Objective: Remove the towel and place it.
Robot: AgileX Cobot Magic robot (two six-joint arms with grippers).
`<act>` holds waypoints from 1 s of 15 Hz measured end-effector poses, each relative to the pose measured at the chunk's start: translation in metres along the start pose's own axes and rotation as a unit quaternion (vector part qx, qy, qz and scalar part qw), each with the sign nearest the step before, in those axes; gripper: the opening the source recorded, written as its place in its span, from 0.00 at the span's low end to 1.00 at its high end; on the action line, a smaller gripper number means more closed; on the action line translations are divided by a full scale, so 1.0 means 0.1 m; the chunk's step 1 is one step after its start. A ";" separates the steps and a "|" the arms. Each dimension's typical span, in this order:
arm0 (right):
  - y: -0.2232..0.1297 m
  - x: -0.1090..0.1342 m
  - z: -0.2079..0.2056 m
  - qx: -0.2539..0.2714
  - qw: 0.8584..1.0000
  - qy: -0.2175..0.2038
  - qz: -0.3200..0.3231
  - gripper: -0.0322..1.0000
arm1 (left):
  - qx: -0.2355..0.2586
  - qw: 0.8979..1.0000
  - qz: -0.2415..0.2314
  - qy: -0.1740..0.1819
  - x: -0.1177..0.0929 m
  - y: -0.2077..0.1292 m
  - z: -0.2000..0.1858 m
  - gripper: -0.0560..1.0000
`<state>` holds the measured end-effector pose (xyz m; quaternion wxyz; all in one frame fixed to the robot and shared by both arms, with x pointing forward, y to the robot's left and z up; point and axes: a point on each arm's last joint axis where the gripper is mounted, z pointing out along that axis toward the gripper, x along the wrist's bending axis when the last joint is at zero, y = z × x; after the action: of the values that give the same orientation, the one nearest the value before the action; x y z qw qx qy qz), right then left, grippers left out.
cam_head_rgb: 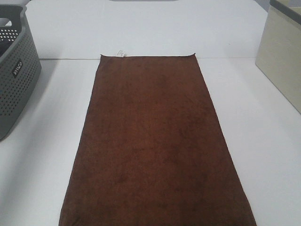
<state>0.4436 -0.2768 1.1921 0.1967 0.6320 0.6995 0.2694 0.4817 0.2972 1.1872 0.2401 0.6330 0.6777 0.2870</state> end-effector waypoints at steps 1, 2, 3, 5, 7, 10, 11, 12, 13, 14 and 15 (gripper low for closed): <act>-0.28 0.02 -0.17 -0.014 1.000 0.000 -0.001 0.76 | -0.020 1.000 -0.007 -0.002 0.05 -0.22 -0.24 0.84; -0.54 0.03 -0.30 -0.028 1.000 0.000 -0.002 0.76 | -0.038 0.999 -0.010 0.000 0.10 -0.42 -0.43 0.84; -0.77 0.04 -0.39 -0.042 0.999 0.000 -0.003 0.76 | -0.056 0.998 -0.009 0.007 0.15 -0.62 -0.59 0.84; -1.16 0.06 -0.61 -0.088 0.996 0.000 -0.007 0.76 | -0.085 0.996 -0.006 0.024 0.25 -1.02 -0.86 0.84; -1.49 0.07 -0.72 -0.123 0.992 0.000 -0.010 0.76 | -0.112 0.993 -0.008 0.030 0.32 -1.39 -1.01 0.84; -1.91 0.07 -0.77 -0.163 0.987 0.000 -0.014 0.76 | -0.144 0.989 -0.001 0.032 0.37 -1.90 -1.08 0.84; -2.02 0.07 -0.76 -0.171 0.985 0.000 -0.015 0.76 | -0.153 0.988 -0.003 0.031 0.38 -2.06 -1.08 0.84; -2.10 0.07 -0.75 -0.177 0.984 0.000 -0.015 0.76 | -0.158 0.987 -0.004 0.030 0.39 -2.20 -1.06 0.84; -2.17 0.07 -0.73 -0.182 0.983 0.000 -0.016 0.76 | -0.163 0.986 -0.008 0.029 0.40 -2.34 -1.06 0.84; -2.27 0.07 -0.70 -0.189 0.982 0.000 -0.016 0.76 | -0.171 0.985 -0.009 0.025 0.41 -2.52 -1.05 0.84; -2.33 0.06 -0.66 -0.189 0.982 0.000 -0.016 0.76 | -0.178 0.984 -0.010 0.016 0.40 -2.61 -1.05 0.84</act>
<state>0.2211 -0.2919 1.0982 0.3170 0.5721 0.6463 0.3930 0.2176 0.3197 1.0837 0.3408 0.5687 0.6258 0.4109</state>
